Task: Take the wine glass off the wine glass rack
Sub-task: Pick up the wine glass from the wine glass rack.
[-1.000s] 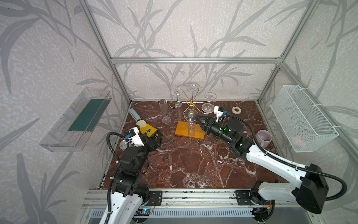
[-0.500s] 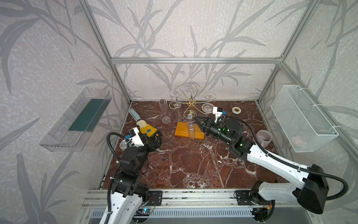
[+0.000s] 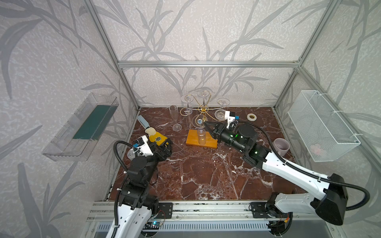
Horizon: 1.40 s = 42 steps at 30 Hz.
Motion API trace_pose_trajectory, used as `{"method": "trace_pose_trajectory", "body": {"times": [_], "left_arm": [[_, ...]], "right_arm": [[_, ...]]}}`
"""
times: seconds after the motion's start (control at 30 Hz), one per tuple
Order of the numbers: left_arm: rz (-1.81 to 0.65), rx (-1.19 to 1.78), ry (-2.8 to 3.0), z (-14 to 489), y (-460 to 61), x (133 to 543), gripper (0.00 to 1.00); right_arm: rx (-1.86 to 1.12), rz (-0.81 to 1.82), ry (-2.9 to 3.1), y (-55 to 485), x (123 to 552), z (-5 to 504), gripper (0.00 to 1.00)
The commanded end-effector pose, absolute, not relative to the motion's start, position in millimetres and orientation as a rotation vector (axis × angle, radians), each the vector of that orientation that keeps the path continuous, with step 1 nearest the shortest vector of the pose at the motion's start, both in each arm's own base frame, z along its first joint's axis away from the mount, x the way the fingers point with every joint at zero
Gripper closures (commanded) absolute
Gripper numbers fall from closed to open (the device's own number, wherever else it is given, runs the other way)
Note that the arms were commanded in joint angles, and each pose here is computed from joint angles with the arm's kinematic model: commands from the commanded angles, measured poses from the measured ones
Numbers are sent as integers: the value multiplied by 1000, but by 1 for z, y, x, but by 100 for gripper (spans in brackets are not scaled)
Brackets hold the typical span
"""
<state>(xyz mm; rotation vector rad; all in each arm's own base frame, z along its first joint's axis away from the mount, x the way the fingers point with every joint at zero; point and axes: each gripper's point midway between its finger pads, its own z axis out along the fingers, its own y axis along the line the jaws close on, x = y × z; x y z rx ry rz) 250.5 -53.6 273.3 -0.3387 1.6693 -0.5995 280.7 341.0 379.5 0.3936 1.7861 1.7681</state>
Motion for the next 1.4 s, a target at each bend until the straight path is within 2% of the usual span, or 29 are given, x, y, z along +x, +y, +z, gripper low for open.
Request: {"method": "trace_pose_trajectory", "body": {"times": [0.0,0.57,1.37], "left_arm": [[-594,-335,1687,266,-54,250,1],[-610,-339,1686,261,-55,246,1],[-613,-351,1691,257,-53,242,1]], "right_arm": [[344,1813,1741,349,275,402,100],[450,1772,1661,348,297,414,100],[654,1632,1494,292,306,417,100]]}}
